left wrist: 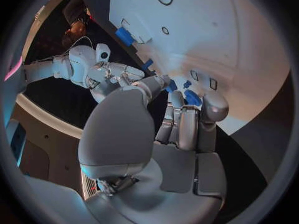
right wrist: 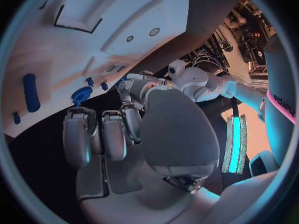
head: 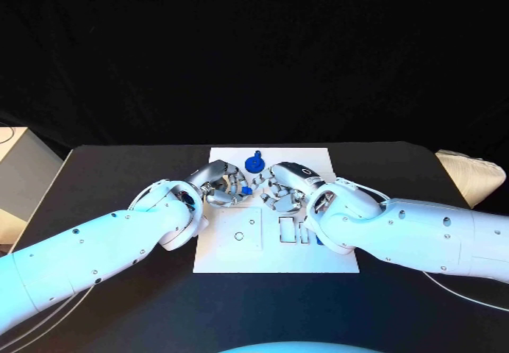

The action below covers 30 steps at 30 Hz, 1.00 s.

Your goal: Assemble the parts on the task board

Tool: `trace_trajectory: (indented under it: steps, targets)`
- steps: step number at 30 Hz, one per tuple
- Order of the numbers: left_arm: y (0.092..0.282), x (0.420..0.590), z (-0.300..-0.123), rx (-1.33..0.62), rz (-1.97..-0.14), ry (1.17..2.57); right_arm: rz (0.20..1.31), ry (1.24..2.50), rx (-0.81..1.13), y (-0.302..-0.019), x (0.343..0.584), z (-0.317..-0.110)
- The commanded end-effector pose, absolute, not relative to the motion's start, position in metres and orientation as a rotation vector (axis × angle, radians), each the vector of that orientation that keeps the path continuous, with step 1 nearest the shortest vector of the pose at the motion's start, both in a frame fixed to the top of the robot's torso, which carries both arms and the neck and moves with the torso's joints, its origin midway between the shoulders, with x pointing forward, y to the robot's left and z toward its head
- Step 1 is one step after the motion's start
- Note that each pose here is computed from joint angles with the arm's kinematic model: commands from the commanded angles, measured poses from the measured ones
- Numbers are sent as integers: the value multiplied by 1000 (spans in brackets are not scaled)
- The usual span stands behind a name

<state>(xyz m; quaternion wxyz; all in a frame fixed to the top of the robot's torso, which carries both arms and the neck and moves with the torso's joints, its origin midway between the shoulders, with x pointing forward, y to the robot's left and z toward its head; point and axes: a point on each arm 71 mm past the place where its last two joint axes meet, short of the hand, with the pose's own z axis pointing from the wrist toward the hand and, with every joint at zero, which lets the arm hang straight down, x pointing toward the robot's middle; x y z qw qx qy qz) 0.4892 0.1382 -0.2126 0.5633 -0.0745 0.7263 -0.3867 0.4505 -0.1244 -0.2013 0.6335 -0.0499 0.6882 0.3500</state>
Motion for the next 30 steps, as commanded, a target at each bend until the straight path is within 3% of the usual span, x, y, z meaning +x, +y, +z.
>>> trace_trajectory:
  steps: [1, 30]
  targets:
    - [136, 488, -213, -179, -929, 1726, 787, 1577, -130, -123, 451, -203]
    - [136, 487, -211, -214, -953, 1729, 754, 1624, -147, -121, 453, -212]
